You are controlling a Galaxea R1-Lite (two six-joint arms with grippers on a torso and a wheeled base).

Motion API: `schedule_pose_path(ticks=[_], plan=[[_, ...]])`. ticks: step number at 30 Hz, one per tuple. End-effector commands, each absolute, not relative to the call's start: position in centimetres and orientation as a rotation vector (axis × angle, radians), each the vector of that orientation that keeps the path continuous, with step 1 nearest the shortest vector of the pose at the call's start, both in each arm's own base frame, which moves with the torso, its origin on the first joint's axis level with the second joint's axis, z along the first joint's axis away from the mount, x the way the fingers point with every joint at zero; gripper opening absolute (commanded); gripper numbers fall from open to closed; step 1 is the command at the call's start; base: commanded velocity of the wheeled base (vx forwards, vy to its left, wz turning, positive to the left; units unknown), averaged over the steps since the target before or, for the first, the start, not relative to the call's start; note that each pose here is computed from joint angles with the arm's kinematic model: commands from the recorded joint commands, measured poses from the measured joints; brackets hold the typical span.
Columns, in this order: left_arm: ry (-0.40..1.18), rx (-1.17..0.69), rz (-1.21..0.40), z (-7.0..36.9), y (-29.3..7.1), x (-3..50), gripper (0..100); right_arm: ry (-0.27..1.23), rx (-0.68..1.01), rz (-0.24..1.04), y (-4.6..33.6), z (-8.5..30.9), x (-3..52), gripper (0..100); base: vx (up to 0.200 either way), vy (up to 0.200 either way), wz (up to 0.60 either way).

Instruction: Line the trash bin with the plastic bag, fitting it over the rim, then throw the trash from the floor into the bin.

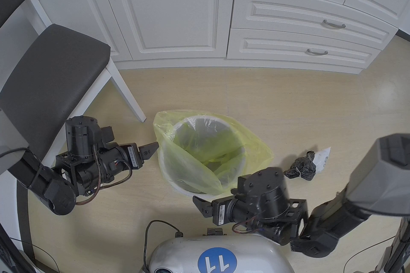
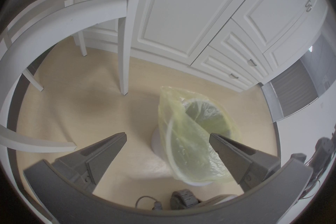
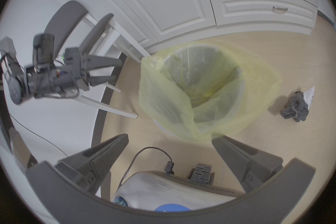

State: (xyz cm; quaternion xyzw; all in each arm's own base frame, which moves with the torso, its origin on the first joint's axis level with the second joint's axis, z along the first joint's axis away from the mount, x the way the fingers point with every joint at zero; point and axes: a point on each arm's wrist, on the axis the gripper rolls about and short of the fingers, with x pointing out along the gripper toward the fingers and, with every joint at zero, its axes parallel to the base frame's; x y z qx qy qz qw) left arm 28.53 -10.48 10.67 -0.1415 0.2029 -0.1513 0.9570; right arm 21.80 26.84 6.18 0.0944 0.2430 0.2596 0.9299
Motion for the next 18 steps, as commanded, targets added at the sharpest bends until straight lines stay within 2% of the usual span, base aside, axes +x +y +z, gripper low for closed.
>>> schedule_pose_path(ticks=[1,6,12,17,18], plan=[[0.465,-0.335,-0.361,6.7,-12.1,28.3,100,0.432,0.249,0.545,23.7,11.8,20.6,100,0.000,0.000,0.00],[0.392,-0.381,-0.384,4.3,-13.2,29.5,100,0.415,0.243,0.529,23.0,12.3,21.0,100,0.000,0.000,0.00],[0.365,-0.380,-0.397,3.6,-14.6,30.5,100,0.414,0.246,0.480,22.5,11.9,22.5,100,0.000,0.000,0.00],[0.350,-0.372,-0.316,4.1,-15.2,32.2,100,0.408,0.252,0.457,22.0,11.9,23.2,100,0.000,0.000,0.00],[0.343,-0.359,-0.255,4.6,-15.8,33.0,100,0.403,0.256,0.451,21.9,12.0,23.4,100,0.000,0.000,0.00]])
